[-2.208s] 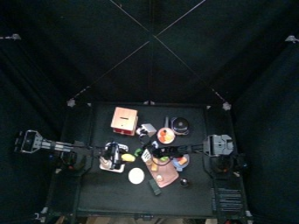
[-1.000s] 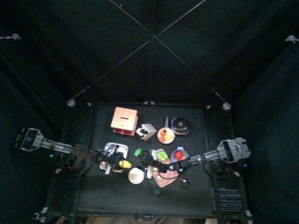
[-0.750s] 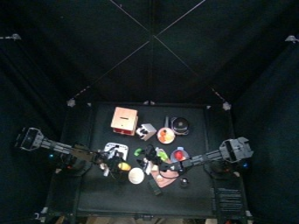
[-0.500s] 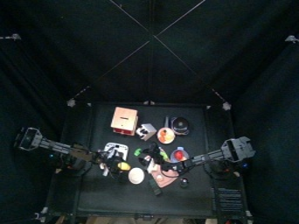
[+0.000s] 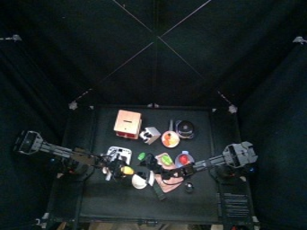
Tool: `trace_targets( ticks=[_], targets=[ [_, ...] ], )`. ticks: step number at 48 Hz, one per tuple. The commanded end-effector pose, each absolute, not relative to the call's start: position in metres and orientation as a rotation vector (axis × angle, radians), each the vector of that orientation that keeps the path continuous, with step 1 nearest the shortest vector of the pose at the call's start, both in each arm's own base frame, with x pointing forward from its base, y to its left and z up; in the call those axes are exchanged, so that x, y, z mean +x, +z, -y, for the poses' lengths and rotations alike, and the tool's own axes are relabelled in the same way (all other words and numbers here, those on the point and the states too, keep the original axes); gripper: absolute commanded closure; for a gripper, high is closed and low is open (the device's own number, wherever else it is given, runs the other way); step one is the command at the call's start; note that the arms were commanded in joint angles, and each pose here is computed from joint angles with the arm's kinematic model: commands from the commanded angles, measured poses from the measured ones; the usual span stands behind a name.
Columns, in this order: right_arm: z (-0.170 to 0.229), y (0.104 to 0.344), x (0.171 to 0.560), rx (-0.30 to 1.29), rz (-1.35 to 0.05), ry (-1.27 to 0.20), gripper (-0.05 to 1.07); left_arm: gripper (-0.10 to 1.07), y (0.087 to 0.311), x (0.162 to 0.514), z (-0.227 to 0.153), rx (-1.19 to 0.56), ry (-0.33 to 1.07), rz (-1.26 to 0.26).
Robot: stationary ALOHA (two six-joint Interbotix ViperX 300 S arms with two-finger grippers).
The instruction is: Grab corn husk with both hands
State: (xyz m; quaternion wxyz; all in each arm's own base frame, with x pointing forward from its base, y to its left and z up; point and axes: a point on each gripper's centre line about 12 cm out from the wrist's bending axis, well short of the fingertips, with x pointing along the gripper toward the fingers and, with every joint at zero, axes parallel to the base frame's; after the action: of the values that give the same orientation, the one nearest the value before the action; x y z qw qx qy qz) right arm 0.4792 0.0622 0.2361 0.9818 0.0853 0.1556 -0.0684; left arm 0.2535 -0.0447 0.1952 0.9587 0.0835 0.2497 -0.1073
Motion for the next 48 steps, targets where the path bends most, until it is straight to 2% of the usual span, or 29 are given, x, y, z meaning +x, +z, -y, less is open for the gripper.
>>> trace_targets(
  ticks=[1, 7, 48],
  targets=[
    [-0.067, 0.251, 0.487, 0.123, -0.268, -0.105, 0.21, 0.21, 0.204, 0.258, 0.045, 0.166, -0.218, -0.473],
    [-0.066, 0.242, 0.493, 0.105, -0.279, -0.106, 0.21, 0.21, 0.205, 0.258, 0.046, 0.164, -0.222, -0.463],
    [-0.057, 0.234, 0.510, 0.110, -0.288, -0.122, 0.20, 0.21, 0.208, 0.259, 0.046, 0.158, -0.224, -0.439]
  ],
)
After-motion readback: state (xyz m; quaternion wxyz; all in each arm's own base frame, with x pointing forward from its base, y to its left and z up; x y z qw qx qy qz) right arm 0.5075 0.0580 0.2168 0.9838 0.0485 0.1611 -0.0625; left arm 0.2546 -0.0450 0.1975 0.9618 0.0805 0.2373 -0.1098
